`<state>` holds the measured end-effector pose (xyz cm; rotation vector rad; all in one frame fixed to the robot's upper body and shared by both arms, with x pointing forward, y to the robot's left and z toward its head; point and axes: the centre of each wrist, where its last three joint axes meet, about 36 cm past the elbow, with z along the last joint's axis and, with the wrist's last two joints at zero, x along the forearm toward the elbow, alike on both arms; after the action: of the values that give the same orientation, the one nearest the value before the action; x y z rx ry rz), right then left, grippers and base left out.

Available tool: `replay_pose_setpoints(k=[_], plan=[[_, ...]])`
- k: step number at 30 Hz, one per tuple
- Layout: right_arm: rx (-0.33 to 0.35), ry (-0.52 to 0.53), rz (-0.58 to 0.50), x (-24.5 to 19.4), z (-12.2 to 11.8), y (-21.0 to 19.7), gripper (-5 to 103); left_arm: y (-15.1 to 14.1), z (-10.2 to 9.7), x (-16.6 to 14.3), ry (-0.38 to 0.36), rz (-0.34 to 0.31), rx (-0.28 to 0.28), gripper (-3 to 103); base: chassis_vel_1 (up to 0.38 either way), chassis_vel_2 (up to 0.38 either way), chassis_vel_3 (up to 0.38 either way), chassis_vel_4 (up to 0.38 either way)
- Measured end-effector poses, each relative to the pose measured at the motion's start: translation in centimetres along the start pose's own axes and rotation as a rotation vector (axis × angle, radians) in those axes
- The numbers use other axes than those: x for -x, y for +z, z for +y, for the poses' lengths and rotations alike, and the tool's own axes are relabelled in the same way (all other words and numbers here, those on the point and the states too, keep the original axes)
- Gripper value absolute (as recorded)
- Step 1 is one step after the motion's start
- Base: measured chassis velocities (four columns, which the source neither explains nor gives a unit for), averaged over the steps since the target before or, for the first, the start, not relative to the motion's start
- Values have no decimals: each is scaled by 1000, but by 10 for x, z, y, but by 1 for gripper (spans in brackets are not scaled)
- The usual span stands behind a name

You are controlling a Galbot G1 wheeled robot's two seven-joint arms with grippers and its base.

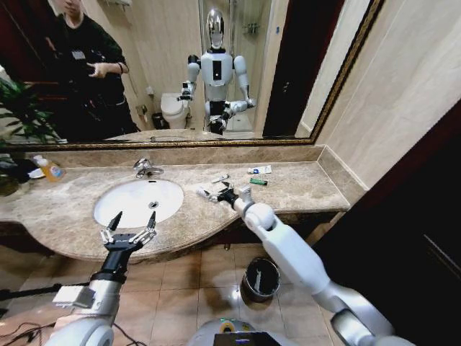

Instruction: Pick up the trash from the sink and place it in the trash bin.

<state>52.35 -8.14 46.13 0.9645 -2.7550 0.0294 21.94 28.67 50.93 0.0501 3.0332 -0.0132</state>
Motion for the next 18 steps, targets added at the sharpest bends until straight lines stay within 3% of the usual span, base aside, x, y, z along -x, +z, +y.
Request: replay_pose_setpoints(k=[6, 18], plan=[[2, 13, 44, 26, 9, 13, 100, 0, 0, 0, 0, 0, 0, 100, 0, 0, 0, 0], [-6, 63, 83, 38, -10, 34, 100, 0, 0, 0, 0, 0, 0, 100, 0, 0, 0, 0]])
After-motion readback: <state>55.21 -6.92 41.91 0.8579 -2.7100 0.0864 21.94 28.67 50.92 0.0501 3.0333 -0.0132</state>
